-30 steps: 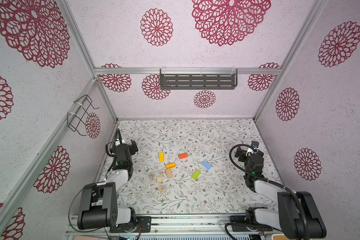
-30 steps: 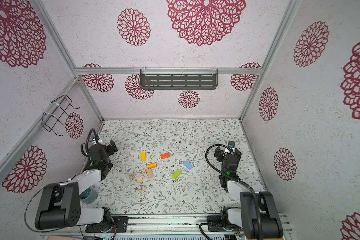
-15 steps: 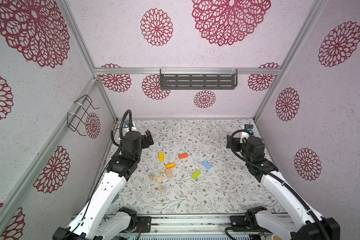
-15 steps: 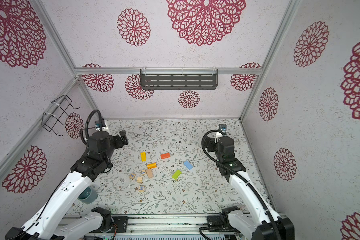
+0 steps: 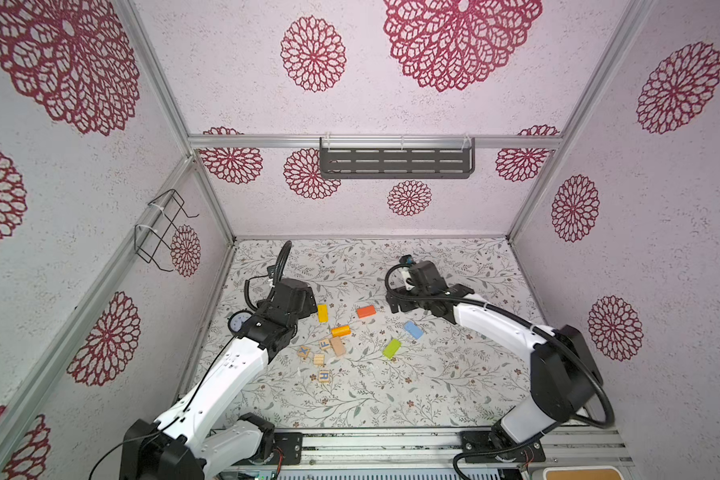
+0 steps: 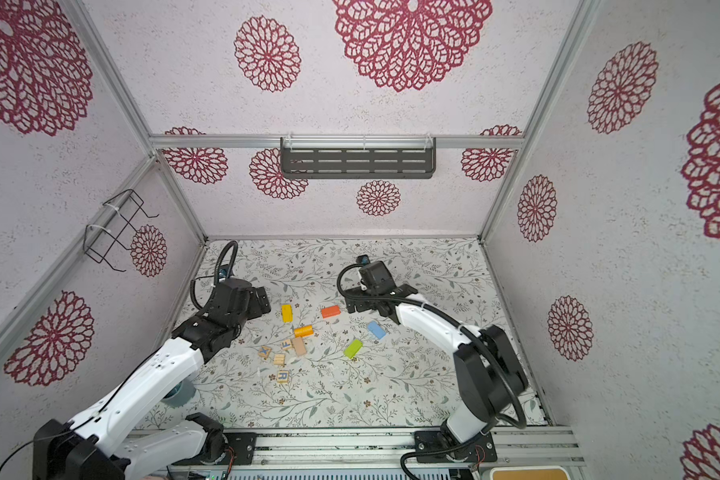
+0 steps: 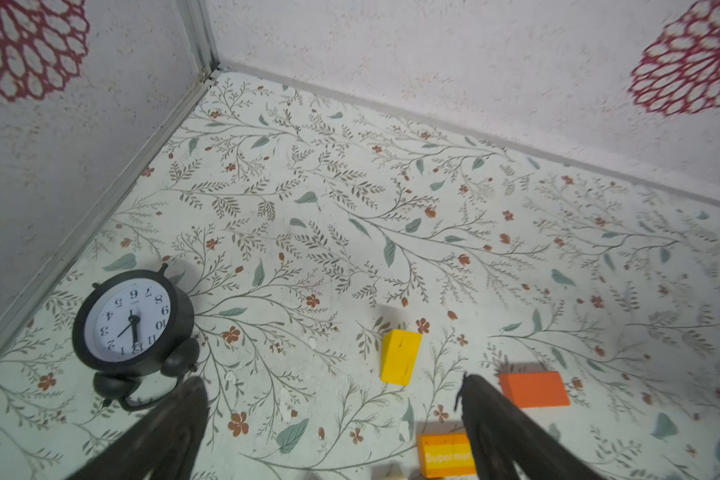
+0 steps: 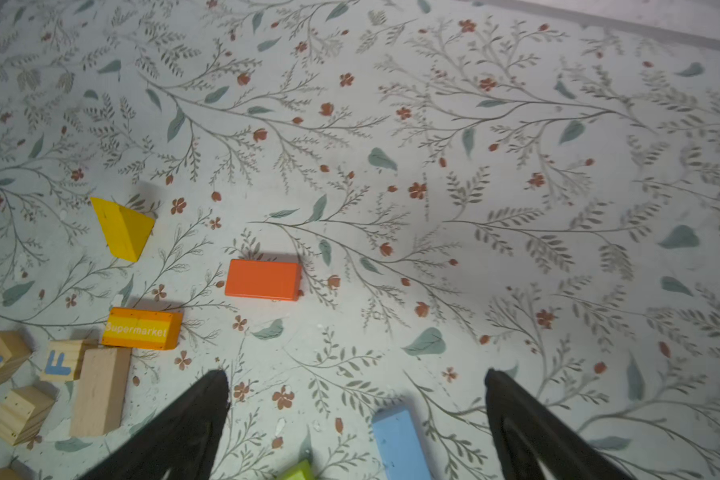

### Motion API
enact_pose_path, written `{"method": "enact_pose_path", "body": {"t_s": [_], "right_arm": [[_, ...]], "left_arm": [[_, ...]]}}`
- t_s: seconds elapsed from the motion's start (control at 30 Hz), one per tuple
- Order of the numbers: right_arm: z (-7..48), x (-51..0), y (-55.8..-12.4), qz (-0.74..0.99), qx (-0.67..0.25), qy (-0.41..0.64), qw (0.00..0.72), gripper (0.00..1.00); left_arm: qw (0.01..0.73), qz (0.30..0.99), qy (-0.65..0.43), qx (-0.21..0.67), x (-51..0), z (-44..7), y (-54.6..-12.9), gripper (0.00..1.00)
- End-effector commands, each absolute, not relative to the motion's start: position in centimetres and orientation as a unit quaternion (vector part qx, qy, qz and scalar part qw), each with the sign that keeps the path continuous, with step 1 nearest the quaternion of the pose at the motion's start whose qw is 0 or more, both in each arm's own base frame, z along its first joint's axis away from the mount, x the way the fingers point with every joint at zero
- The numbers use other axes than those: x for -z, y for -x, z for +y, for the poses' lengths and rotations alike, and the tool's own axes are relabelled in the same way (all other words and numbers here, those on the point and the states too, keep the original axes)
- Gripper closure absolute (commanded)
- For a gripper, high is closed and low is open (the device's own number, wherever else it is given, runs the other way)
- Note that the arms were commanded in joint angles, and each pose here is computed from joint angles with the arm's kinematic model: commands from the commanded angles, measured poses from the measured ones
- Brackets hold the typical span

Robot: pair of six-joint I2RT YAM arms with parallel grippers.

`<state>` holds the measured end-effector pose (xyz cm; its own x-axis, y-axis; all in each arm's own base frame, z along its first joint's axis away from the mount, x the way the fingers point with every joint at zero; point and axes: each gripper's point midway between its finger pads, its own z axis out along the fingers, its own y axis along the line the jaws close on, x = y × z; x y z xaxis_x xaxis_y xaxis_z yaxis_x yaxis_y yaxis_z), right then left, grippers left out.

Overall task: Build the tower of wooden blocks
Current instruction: 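Grasp the red-orange block with the right gripper while the left arm advances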

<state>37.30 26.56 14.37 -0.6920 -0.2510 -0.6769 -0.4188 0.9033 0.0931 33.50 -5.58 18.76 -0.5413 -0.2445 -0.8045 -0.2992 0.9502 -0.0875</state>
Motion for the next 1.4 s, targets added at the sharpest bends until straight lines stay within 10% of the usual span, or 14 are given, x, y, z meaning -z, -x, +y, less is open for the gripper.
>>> {"method": "enact_pose_path", "body": {"t_s": [0.0, 1.37], "right_arm": [[28.3, -13.6, -37.6, 0.917, -0.107, 0.195, 0.333, 0.01], [36.6, -4.7, -39.0, 0.940, -0.078, 0.196, 0.270, 0.15]], "left_arm": [[0.475, 0.857, 0.196, -0.029, -18.7, -5.2, -34.5, 0.03], [0.458, 0.857, 0.231, -0.057, -17.1, -3.1, -33.4, 0.03]]}}
